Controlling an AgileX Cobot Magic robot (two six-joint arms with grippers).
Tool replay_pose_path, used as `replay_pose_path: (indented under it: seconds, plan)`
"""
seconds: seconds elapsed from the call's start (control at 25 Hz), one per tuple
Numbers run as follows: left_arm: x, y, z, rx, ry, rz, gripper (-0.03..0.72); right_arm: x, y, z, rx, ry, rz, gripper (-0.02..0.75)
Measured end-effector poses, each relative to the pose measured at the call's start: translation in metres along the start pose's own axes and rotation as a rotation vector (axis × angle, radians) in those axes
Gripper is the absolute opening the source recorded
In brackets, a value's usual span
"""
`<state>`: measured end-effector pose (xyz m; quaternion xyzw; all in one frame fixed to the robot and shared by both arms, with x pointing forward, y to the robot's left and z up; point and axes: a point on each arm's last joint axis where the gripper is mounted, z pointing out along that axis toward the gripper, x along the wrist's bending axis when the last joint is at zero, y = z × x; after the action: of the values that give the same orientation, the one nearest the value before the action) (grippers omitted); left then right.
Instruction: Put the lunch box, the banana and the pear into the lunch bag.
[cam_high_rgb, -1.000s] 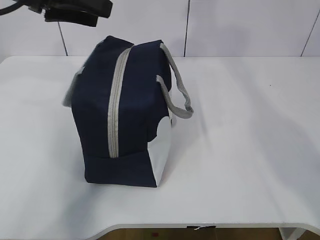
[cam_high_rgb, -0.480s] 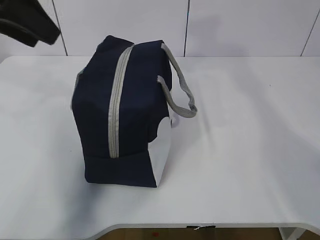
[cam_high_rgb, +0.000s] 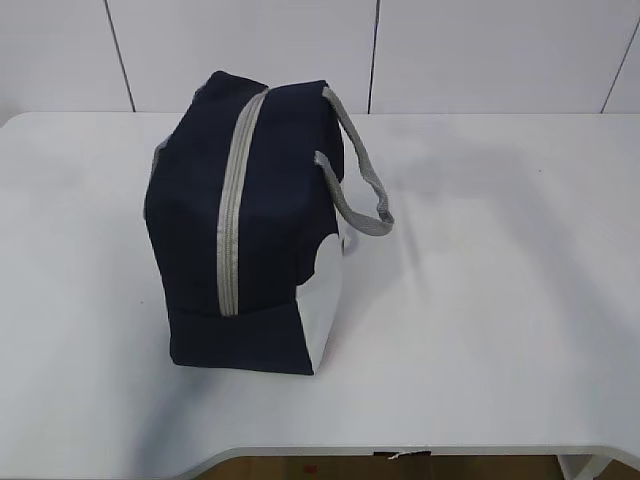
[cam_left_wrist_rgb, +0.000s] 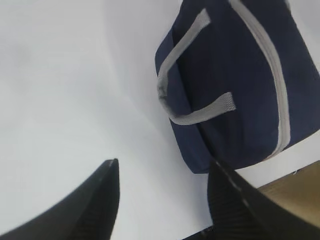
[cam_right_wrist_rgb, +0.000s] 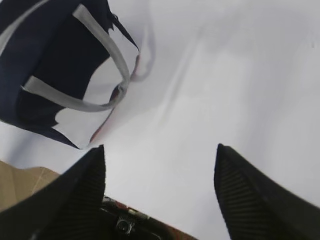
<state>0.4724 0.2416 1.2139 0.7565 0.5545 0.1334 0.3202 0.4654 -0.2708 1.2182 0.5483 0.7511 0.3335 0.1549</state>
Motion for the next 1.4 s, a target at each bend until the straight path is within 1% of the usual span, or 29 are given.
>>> replay_pose_path:
  seconds: [0.16,0.36,0.44,0.64,0.8,0.88,1.0,1.28,1.4]
  plan:
    - [-0.007,-0.021,-0.024,-0.041,0.006,-0.001,0.426,0.001,-0.028,0.002,0.058,-0.037,0.062,0.538]
    - [-0.009,-0.064,-0.036,-0.026,0.05,0.003,0.425,0.006,-0.066,-0.004,0.092,-0.078,0.106,0.538]
    - [-0.008,-0.083,-0.038,-0.015,0.074,0.001,0.425,0.009,-0.079,-0.01,0.089,-0.097,0.118,0.538]
    - [-0.011,-0.133,-0.045,-0.018,0.092,-0.002,0.425,0.017,-0.112,-0.026,0.056,-0.151,0.142,0.538]
    - [-0.01,-0.167,-0.047,-0.028,0.131,-0.014,0.425,0.02,-0.139,-0.036,0.031,-0.218,0.157,0.538]
    - [-0.007,-0.183,-0.044,-0.019,0.161,-0.021,0.425,0.02,-0.152,-0.037,0.034,-0.25,0.161,0.538]
    - [-0.004,-0.206,-0.037,-0.011,0.191,-0.018,0.425,0.021,-0.172,-0.032,0.052,-0.264,0.167,0.538]
    - [0.001,-0.241,-0.01,0.015,0.198,-0.024,0.425,0.018,-0.225,-0.003,0.162,-0.283,0.178,0.538]
    - [0.003,-0.251,0.0,0.017,0.199,-0.025,0.425,0.015,-0.246,0.01,0.176,-0.301,0.173,0.538]
